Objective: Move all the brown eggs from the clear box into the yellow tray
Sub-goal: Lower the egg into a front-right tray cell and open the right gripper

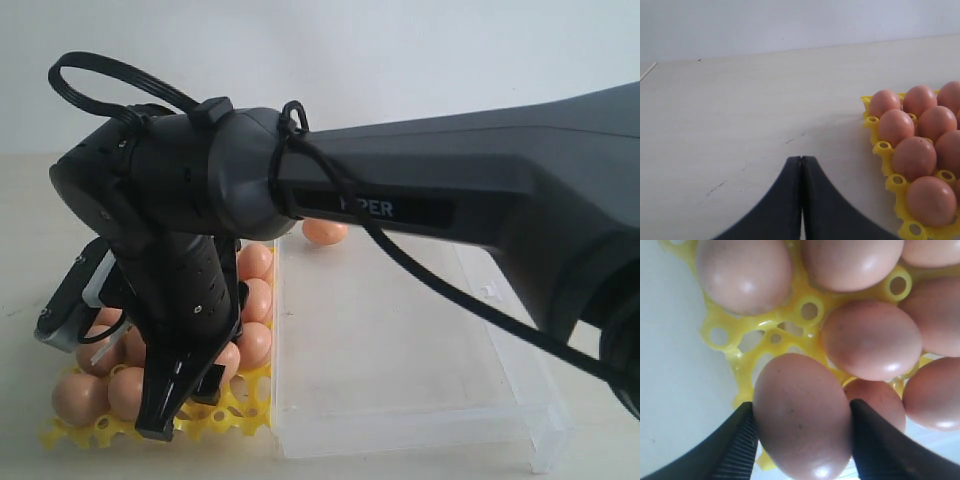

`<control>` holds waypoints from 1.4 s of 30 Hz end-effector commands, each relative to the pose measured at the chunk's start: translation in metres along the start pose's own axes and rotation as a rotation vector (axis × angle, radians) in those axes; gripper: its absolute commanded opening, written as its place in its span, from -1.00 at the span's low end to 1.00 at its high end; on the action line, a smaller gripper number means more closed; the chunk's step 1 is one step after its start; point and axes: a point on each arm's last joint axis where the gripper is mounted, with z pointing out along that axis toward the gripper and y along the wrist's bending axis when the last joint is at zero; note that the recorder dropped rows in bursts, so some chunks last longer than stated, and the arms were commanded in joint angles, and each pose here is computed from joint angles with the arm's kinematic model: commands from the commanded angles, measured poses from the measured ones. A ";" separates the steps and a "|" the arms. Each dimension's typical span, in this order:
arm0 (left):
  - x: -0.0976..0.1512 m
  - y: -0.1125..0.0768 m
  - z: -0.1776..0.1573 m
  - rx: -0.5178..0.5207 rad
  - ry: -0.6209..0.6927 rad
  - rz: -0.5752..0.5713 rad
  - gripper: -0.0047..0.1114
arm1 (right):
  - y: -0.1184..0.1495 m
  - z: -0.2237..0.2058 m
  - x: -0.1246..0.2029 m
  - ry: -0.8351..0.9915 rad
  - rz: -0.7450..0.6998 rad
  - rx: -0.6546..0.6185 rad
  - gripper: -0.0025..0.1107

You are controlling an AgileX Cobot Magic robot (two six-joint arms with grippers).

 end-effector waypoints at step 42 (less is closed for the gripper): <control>-0.001 0.000 0.000 -0.004 -0.001 0.005 -0.92 | -0.002 0.001 0.000 0.021 -0.011 0.060 0.22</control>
